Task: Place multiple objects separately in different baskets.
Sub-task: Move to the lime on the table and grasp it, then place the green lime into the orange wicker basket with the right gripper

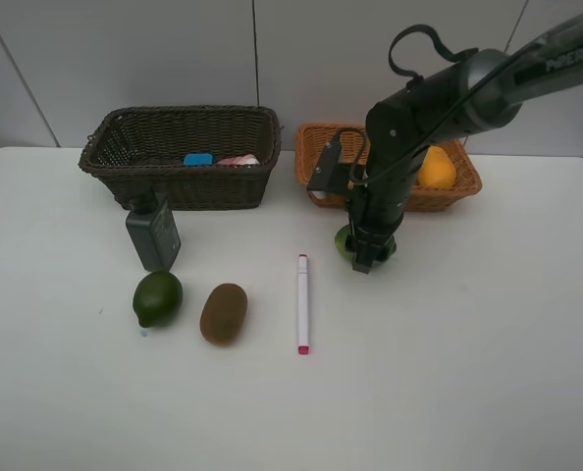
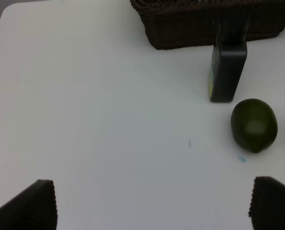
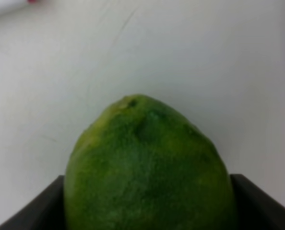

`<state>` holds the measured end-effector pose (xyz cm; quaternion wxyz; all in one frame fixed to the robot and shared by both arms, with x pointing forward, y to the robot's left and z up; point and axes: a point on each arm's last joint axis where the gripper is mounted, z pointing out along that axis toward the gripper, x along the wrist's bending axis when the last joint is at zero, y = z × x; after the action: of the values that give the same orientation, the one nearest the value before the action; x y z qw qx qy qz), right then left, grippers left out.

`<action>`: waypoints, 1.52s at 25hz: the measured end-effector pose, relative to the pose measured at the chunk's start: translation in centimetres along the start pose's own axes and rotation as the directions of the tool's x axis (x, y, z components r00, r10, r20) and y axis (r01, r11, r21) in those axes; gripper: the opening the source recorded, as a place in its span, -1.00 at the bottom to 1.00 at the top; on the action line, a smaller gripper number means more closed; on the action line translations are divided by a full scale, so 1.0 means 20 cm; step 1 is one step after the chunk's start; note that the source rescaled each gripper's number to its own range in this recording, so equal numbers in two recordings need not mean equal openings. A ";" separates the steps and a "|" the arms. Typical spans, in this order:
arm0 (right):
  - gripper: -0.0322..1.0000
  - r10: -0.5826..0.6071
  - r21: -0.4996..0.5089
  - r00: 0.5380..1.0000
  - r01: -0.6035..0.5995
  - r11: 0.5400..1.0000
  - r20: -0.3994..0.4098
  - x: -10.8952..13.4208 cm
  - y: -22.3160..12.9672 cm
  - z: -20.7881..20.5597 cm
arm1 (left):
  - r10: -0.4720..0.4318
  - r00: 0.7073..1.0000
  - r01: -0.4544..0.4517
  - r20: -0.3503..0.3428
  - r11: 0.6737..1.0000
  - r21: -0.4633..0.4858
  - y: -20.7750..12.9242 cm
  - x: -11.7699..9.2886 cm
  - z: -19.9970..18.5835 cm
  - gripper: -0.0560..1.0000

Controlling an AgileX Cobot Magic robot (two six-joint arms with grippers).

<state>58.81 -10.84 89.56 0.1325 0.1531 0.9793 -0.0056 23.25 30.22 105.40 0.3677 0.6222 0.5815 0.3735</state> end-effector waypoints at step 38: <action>0.31 0.453 -0.474 0.877 -0.335 0.814 0.159 -0.11 -0.13 -0.96 | 0.000 1.000 0.000 0.000 1.000 0.000 0.00 0.00 0.00 1.00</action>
<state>55.03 -12.95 108.61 0.2907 0.3189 0.8751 0.2191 23.25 30.22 105.40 0.3677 0.6222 0.5815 0.3735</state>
